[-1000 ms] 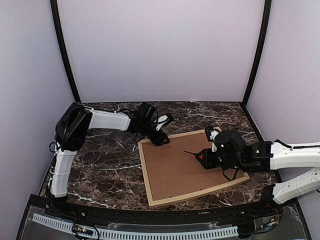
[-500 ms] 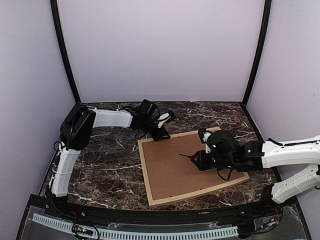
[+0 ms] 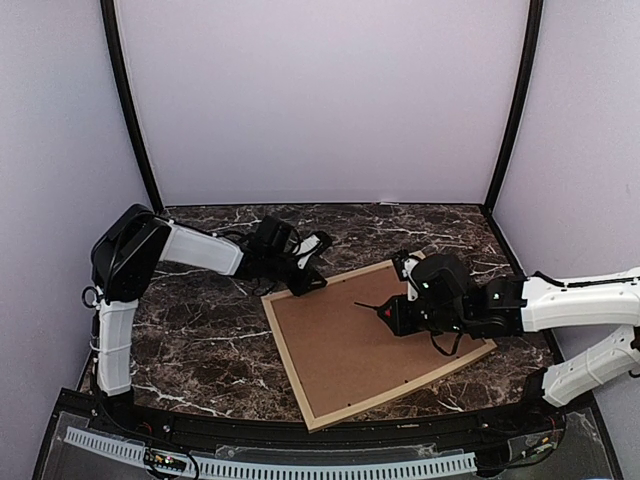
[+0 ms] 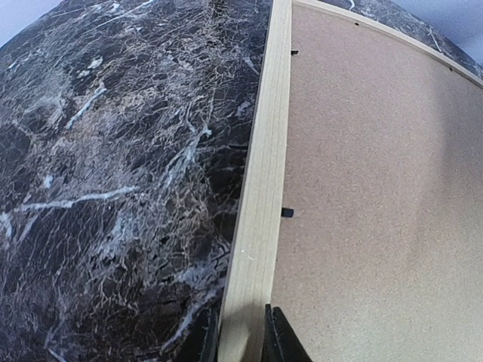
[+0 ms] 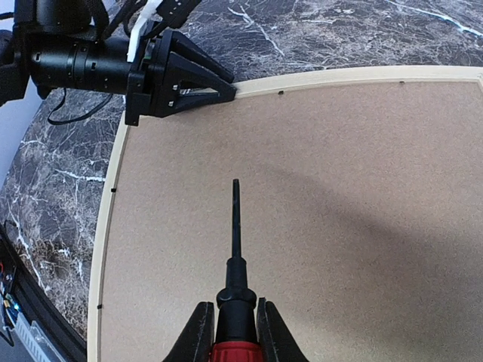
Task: Take the photo out of the frame
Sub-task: Rotate the photo frame at the center of the board.
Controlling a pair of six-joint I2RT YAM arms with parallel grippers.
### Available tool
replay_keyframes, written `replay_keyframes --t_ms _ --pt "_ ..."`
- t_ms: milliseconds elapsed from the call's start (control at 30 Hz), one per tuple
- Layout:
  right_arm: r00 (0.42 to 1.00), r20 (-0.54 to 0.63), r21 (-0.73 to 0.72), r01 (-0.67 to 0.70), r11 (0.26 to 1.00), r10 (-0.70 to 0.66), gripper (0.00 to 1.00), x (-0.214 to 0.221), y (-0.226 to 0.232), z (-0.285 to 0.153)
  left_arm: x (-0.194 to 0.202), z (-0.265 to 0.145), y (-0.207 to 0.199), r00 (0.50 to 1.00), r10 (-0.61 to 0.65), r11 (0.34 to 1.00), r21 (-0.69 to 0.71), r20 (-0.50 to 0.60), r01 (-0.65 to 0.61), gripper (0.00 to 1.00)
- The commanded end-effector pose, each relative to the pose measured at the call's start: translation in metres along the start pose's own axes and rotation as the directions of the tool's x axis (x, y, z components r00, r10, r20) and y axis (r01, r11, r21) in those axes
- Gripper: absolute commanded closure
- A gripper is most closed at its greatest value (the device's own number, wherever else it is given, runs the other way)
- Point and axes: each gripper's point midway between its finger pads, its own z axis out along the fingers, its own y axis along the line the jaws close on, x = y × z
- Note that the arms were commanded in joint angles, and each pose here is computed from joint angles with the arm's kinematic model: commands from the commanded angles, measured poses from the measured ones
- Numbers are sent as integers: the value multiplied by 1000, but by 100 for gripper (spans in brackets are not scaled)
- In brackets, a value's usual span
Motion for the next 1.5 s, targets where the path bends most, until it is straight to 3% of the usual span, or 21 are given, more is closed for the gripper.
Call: replay_keyframes --t_ms 0,800,1467 --pt "999 45 -15 -12 1000 13 100 -18 7 -1 108 2 5 940 -223 974 -99 -257 204 88" --pt "998 51 -53 -43 998 46 100 -23 14 -8 161 -34 6 860 -467 869 -285 -206 404 92" --pt "995 51 -89 -83 993 88 100 -22 17 -13 225 -83 6 730 -667 691 -490 -149 532 93"
